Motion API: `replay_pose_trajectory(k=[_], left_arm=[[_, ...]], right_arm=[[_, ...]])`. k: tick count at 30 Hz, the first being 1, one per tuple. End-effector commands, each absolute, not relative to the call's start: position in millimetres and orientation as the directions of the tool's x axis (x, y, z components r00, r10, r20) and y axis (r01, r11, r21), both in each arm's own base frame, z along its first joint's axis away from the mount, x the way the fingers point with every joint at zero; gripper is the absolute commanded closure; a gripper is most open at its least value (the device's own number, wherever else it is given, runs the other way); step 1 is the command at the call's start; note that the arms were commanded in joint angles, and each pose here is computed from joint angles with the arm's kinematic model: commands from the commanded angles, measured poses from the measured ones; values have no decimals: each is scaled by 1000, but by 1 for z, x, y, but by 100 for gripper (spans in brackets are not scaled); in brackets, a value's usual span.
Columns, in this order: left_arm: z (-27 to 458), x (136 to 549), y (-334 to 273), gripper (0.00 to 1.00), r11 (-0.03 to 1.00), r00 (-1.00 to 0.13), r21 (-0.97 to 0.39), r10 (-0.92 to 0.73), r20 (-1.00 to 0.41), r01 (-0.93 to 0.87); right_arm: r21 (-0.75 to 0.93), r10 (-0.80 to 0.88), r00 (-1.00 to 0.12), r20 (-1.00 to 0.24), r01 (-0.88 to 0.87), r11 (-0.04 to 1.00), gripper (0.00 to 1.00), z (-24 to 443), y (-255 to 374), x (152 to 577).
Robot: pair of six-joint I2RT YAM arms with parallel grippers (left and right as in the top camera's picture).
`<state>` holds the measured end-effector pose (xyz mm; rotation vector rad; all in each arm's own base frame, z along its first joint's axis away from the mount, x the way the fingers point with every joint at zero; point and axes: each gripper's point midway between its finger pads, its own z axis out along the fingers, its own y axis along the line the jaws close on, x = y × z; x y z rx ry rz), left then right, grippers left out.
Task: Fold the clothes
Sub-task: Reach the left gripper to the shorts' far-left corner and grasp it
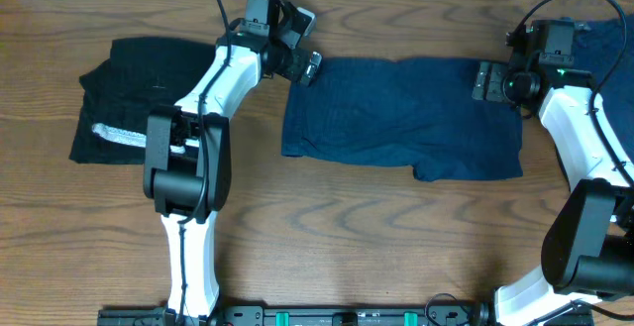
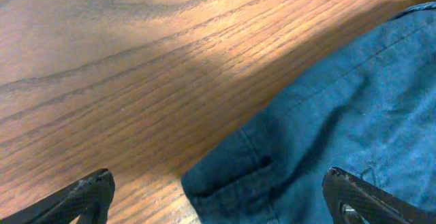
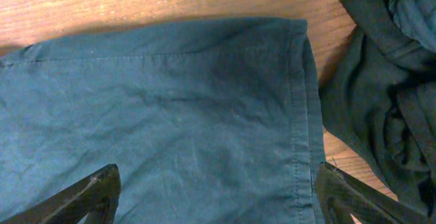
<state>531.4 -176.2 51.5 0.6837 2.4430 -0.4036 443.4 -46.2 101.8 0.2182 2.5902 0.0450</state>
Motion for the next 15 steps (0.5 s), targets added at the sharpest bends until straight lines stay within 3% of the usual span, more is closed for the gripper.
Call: replay_pose_trajectory(k=[1,15], left_arm=[[50,531,-180,3,813,-698,-131,391,-600,568],[16,522,-179,8,814,-735,-154,402,-545,560]], right_arm=[[66,159,-847,-508,145,987,10,99,-50,442],[66,159,-846,-510,145,987,9,99,-50,442]])
